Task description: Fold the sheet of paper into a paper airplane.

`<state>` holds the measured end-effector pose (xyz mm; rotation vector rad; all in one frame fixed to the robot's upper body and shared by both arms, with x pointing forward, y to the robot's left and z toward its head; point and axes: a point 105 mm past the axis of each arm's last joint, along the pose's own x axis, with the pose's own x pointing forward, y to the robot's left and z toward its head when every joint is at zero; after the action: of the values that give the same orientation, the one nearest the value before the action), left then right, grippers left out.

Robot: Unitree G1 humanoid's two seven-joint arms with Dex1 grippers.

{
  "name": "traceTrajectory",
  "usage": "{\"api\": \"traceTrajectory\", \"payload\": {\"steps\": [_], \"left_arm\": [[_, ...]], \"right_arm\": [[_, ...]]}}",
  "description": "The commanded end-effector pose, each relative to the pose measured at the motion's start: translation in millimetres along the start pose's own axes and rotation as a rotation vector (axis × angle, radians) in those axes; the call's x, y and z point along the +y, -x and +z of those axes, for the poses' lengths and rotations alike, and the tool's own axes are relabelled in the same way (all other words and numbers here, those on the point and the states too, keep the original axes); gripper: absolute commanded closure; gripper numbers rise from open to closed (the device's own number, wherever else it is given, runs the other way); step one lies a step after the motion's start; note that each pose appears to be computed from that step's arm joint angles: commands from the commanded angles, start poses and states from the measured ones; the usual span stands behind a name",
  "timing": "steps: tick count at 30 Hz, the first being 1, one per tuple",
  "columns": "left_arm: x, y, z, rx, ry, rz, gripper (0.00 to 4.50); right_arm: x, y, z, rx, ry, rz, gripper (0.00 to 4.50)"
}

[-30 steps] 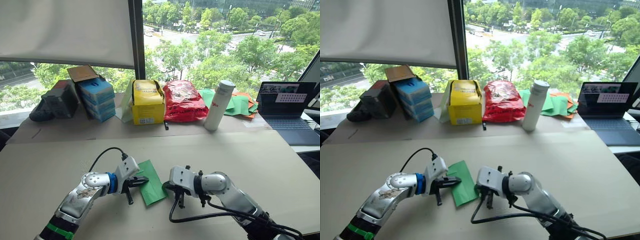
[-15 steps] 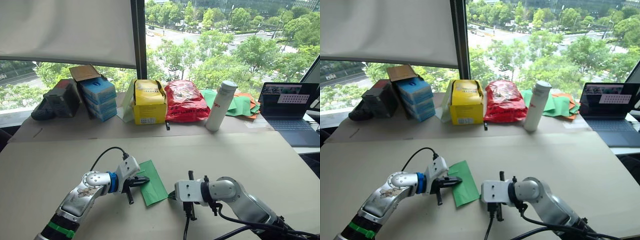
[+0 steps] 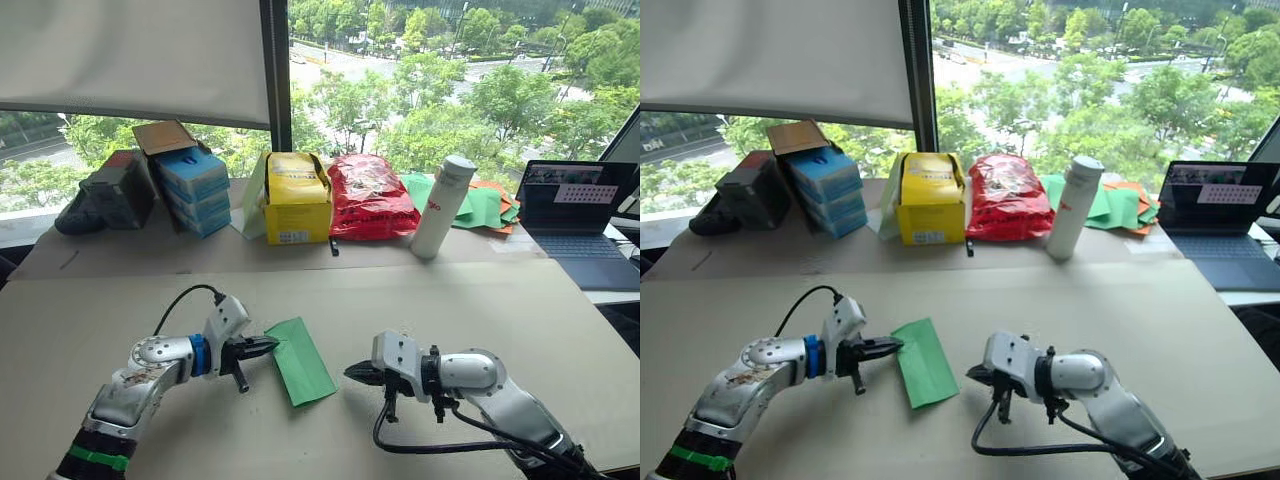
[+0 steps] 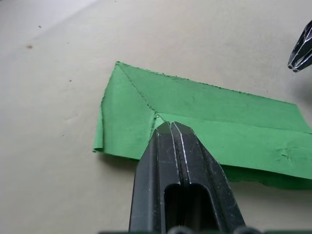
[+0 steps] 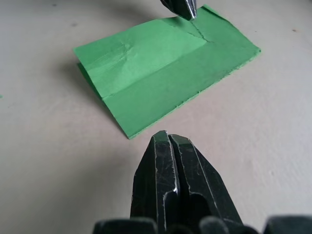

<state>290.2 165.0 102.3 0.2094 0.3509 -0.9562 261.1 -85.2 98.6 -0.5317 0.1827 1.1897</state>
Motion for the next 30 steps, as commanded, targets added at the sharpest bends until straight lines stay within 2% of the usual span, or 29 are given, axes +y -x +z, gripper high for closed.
{"api": "traceTrajectory", "payload": {"steps": [1, 3, 6, 16, 22, 30], "left_arm": [[-7.5, 12.1, -7.3, 0.056, -0.031, -0.020, 4.50], [-14.0, 11.0, -19.9, 0.103, -0.034, -0.039, 4.50], [-18.8, 4.5, -24.3, 0.111, -0.036, -0.048, 4.50], [-28.0, -26.0, -9.2, 0.031, -0.021, -0.090, 4.50], [-19.2, -26.4, 3.9, 0.010, -0.043, -0.081, 4.50], [-20.1, -34.7, 11.8, -0.016, -0.051, -0.091, 4.50]], "right_arm": [[-4.7, 6.9, 7.1, -0.039, -0.015, -0.040, 4.49], [-7.6, 6.6, 7.5, -0.048, -0.027, -0.061, 4.49], [-7.9, 5.8, 8.6, -0.055, -0.034, -0.062, 4.49], [-12.2, 6.0, 6.3, -0.037, -0.033, -0.092, 4.49], [-10.6, 5.2, 7.8, -0.048, -0.044, -0.100, 4.49], [-9.2, 4.1, 5.3, -0.044, -0.057, -0.107, 4.49]]}}
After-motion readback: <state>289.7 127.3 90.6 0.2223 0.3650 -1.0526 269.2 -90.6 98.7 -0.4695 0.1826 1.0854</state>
